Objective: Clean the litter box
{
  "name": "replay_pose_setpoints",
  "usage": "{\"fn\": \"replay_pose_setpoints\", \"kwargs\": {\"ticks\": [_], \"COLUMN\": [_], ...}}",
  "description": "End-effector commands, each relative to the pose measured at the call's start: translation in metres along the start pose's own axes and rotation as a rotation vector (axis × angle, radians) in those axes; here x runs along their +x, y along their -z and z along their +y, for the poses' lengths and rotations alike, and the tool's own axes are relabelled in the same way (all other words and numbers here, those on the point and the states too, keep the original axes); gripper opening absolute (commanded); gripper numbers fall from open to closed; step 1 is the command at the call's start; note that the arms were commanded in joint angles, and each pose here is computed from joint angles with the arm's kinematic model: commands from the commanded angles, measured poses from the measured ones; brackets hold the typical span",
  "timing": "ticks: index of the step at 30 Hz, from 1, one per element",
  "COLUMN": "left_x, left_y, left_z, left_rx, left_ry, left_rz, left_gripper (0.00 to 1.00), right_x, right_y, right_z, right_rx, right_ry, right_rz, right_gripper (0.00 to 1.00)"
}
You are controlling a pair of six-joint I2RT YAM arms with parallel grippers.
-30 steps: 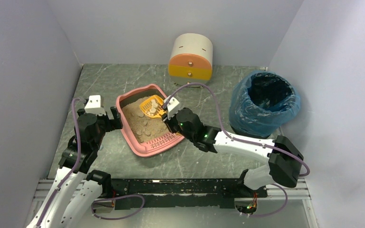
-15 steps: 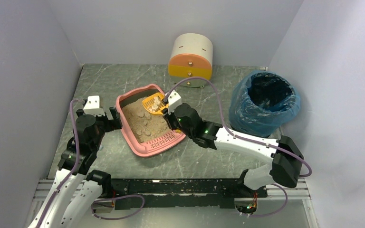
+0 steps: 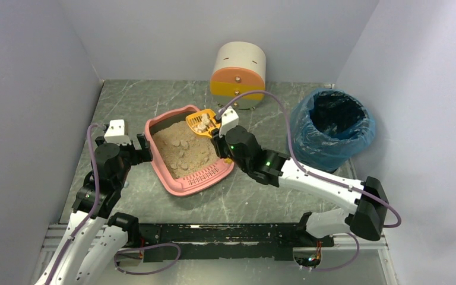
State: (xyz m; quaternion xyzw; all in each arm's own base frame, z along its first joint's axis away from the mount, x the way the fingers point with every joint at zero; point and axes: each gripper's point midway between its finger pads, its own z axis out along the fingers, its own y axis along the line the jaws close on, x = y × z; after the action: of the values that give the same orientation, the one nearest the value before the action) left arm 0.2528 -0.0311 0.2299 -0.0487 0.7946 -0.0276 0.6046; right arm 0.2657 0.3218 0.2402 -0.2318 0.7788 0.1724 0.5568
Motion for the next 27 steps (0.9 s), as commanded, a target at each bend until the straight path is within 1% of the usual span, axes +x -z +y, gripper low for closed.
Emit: {"fn": "replay_pose_setpoints", "kwargs": {"ticks": [1, 4, 6, 15, 22, 27], "left_x": [-0.004, -0.003, -0.003, -0.003, -0.004, -0.003], "left_y": [-0.001, -0.001, -0.002, -0.002, -0.001, -0.002], "left_z": [-0.004, -0.004, -0.004, -0.004, -0.004, -0.006], "left_rx": [0.019, 0.019, 0.019, 0.021, 0.023, 0.029], "left_ry": [-0.006, -0.007, -0.008, -0.009, -0.005, -0.006], "left_rz": [-0.022, -0.018, -0.016, -0.015, -0.021, -0.017], "left_gripper": [0.98, 0.98, 0.98, 0.98, 0.98, 0.98], "right_x": [-0.031, -0.033, -0.035, -0.049, -0.061, -0.073], "right_y": [0.012, 0.014, 0.016, 0.021, 0.025, 0.029], "right_z": [-0.02, -0.024, -0.027, -0.045, -0.063, -0.086], "right_rx": [0.084, 0.092, 0.11, 0.217, 0.283, 0.336], "right_ry": [-0.024, 0.005, -0.002, -0.004, -0.026, -0.075], "right_rz": [-0.091, -0.115, -0.122, -0.112, -0.101, -0.101], "right_gripper": [0.0, 0.0, 0.0, 0.0, 0.0, 0.0]}}
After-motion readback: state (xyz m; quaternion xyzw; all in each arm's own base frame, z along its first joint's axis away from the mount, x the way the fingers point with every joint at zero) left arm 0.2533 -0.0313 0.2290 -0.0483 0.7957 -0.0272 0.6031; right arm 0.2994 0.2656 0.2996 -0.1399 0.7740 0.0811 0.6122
